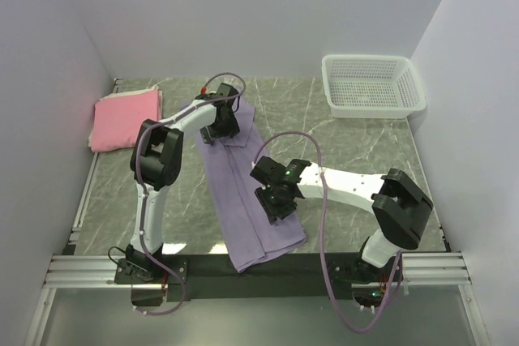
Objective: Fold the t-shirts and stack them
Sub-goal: Fold the tshirt
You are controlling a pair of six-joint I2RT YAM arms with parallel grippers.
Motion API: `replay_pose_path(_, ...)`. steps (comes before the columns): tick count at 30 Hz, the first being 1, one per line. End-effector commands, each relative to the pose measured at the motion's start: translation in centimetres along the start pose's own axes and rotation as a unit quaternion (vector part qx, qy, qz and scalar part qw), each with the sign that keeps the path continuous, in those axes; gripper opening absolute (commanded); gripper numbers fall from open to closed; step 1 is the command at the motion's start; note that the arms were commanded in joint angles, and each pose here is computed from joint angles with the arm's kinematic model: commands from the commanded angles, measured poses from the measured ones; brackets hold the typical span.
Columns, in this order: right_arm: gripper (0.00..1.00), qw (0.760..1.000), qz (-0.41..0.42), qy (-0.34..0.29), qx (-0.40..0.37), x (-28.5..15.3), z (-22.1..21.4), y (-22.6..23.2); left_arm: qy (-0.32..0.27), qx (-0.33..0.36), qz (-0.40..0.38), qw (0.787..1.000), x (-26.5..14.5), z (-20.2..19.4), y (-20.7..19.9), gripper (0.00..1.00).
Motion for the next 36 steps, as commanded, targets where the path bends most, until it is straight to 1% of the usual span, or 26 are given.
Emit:
replay_pose_path(1,0.46,1.0,0.008,-0.008,0.0,0.0,0.4,0.5,0.002,-0.004,-0.001,1.0,1.6,0.5,-0.5,0.81)
replay_pose_path(4,0.46,1.0,0.008,-0.006,-0.002,0.3,0.6,0.7,0.002,-0.003,0.003,1.0,2.9,1.6,0.0,0.81)
replay_pose_path(7,0.46,1.0,0.01,-0.011,-0.003,0.2,1.0,1.0,-0.009,0.004,-0.001,1.0,4.2,3.3,0.6,0.83)
replay_pose_path(8,0.46,1.0,0.01,-0.014,-0.002,0.3,1.3,1.2,-0.022,0.009,-0.007,1.0,4.1,4.5,0.5,0.83)
replay_pose_path(10,0.46,1.0,0.011,-0.018,0.001,0.3,1.6,1.4,-0.027,0.012,-0.012,1.0,5.0,5.5,1.0,0.86)
replay_pose_path(11,0.46,1.0,0.011,-0.024,0.003,0.3,1.9,1.5,-0.041,0.017,-0.019,0.999,4.8,6.7,1.0,0.87)
replay_pose_path(13,0.46,0.999,0.014,-0.029,0.011,0.1,2.3,1.7,-0.056,0.02,-0.036,0.998,4.6,7.8,0.7,0.91)
replay_pose_path(15,0.47,0.999,0.015,-0.041,0.018,-0.2,2.9,1.8,-0.079,0.022,-0.049,0.995,3.0,9.5,0.6,0.93)
replay_pose_path(17,0.47,0.998,0.016,-0.052,0.025,-0.6,3.2,1.8,-0.09,0.018,-0.062,0.994,1.1,10.3,0.5,0.96)
replay_pose_path(18,0.47,0.998,0.017,-0.057,0.031,-0.6,3.4,1.6,-0.109,0.011,-0.076,0.991,-1.3,11.2,0.5,0.97)
replay_pose_path(20,0.46,0.997,0.025,-0.062,0.037,-0.7,3.6,1.6,-0.114,-0.001,-0.091,0.989,-3.3,11.0,0.7,0.98)
replay_pose_path(21,0.46,0.997,0.026,-0.063,0.04,-0.7,3.7,1.6,-0.137,-0.011,-0.103,0.985,-6.4,11.7,1.1,0.98)
replay_pose_path(22,0.46,0.996,0.026,-0.068,0.044,-0.8,4.0,1.6,-0.141,-0.015,-0.11,0.984,-7.6,11.5,1.3,0.98)
replay_pose_path(23,0.45,0.996,0.027,-0.069,0.045,-0.8,4.0,1.7,-0.131,-0.019,-0.109,0.985,-8.2,10.5,1.7,0.98)
replay_pose_path(24,0.45,0.996,0.03,-0.07,0.046,-0.9,4.0,1.8,-0.148,-0.025,-0.117,0.982,-10.9,10.6,2.2,0.98)
replay_pose_path(25,0.45,0.996,0.032,-0.068,0.05,-0.8,4.0,1.8,-0.148,-0.028,-0.116,0.982,-11.8,10.1,2.5,0.98)
replay_pose_path(26,0.45,0.996,0.026,-0.062,0.053,-0.4,3.9,1.7,-0.13,-0.027,-0.109,0.985,-12.1,8.6,2.8,0.98)
replay_pose_path(27,0.45,0.997,0.022,-0.059,0.054,-0.2,3.8,1.6,-0.141,-0.031,-0.117,0.983,-14.4,8.2,3.1,0.97)
replay_pose_path(29,0.45,0.997,0.013,-0.051,0.059,0.5,3.4,1.3,-0.12,-0.027,-0.11,0.986,-15.1,5.5,3.2,0.96)
replay_pose_path(30,0.45,0.997,0.01,-0.05,0.061,0.6,3.3,1.1,-0.125,-0.027,-0.116,0.985,-16.9,4.5,3.6,0.96)
replay_pose_path(31,0.44,0.997,0.001,-0.047,0.066,0.9,3.1,0.8,-0.116,-0.026,-0.112,0.987,-17.3,3.3,3.9,0.95)
replay_pose_path(32,0.44,0.997,-0.01,-0.041,0.067,1.2,2.6,0.3,-0.09,-0.025,-0.102,0.99,-16.7,0.9,4.1,0.95)
replay_pose_path(33,0.44,0.997,-0.015,-0.038,0.071,1.5,2.3,0.0,-0.093,-0.03,-0.111,0.989,-18.1,-0.2,4.7,0.93)
replay_pose_path(34,0.44,0.996,-0.022,-0.035,0.075,1.7,2.0,-0.3,-0.085,-0.033,-0.11,0.99,-18.2,-1.4,5.2,0.93)
replay_pose_path(35,0.44,0.996,-0.029,-0.027,0.078,2.0,1.3,-0.8,-0.055,-0.039,-0.097,0.993,-17.1,-4.1,5.9,0.92)
replay_pose_path(36,0.43,0.996,-0.031,-0.024,0.081,2.0,1.0,-1.0,-0.062,-0.047,-0.114,0.99,-18.5,-5.1,6.5,0.91)
Point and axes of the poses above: each gripper's point midway between its finger pads, its own x axis out along the fingers, its own y axis along the line the jaws close on, z = x × y, the point moved 6 cm from there along -x, back along the fingers, and after that the axes turned 12 degrees about x, right-handed, at the moved point
